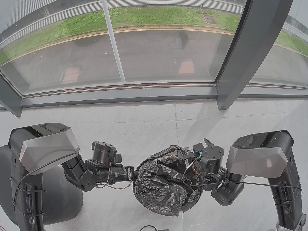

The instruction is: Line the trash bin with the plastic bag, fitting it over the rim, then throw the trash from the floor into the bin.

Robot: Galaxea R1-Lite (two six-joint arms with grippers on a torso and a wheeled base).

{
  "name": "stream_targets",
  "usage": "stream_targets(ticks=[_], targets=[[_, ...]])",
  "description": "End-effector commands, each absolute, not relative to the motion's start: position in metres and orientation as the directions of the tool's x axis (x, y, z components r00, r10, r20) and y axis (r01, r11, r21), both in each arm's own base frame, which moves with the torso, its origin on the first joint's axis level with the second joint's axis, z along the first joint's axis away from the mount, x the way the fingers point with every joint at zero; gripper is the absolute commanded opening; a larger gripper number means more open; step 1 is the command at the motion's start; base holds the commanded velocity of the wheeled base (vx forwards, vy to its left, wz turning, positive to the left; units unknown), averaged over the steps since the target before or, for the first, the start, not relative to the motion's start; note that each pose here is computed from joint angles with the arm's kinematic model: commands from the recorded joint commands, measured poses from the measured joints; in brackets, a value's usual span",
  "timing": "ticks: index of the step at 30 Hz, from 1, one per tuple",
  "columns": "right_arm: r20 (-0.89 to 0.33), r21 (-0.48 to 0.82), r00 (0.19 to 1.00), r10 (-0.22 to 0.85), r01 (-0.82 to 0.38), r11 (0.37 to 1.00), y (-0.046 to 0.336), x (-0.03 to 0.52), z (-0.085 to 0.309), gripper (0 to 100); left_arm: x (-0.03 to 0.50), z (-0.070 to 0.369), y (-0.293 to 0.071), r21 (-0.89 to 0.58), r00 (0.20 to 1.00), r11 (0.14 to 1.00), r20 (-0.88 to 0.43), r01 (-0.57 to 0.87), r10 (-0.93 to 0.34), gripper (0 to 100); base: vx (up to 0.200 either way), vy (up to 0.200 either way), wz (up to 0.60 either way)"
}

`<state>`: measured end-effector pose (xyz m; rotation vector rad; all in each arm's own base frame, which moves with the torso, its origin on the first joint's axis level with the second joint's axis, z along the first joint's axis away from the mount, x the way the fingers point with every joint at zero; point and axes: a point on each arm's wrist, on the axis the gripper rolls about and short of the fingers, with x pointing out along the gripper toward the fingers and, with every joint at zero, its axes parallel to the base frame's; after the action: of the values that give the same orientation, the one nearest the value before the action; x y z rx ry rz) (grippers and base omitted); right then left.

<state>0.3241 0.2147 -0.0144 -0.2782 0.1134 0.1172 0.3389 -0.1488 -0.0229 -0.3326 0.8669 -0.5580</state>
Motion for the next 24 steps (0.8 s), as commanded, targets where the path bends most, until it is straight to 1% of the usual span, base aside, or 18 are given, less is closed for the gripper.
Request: stream_targets(ticks=[1,4,8,11,12,20,24], targets=[[-0.094,-0.221,0.99,0.101,-0.12,0.968,0.215,0.325,-0.005,100,0.339,-0.019,-0.15,-0.494,0.522,0.804,-0.614,0.331,-0.592,0,0.0,0.0,0.0],[-0.094,-0.191,0.992,0.083,-0.1,0.976,0.209,0.329,-0.001,100,0.34,-0.02,-0.15,-0.494,0.522,0.804,-0.614,0.331,-0.592,0,0.0,0.0,0.0],[-0.145,-0.141,0.988,0.044,-0.065,0.988,0.196,0.335,-0.005,100,0.34,-0.021,-0.15,-0.494,0.522,0.804,-0.614,0.331,-0.593,0,0.0,0.0,0.0],[-0.16,-0.133,0.986,0.046,-0.068,0.989,0.195,0.335,-0.007,100,0.341,-0.02,-0.15,-0.494,0.522,0.803,-0.613,0.332,-0.593,0,0.0,0.0,0.0],[-0.165,-0.134,0.984,0.064,-0.086,0.987,0.197,0.333,-0.008,100,0.34,-0.021,-0.15,-0.494,0.522,0.804,-0.614,0.331,-0.593,0,0.0,0.0,0.0],[-0.156,-0.127,0.984,0.089,-0.109,0.986,0.203,0.33,-0.004,100,0.34,-0.017,-0.149,-0.495,0.527,0.802,-0.608,0.333,-0.594,0,0.0,0.0,0.0],[-0.173,-0.132,0.979,0.108,-0.132,0.982,0.206,0.323,-0.006,100,0.338,-0.011,-0.149,-0.495,0.532,0.8,-0.601,0.339,-0.597,0,0.0,0.0,0.0]])
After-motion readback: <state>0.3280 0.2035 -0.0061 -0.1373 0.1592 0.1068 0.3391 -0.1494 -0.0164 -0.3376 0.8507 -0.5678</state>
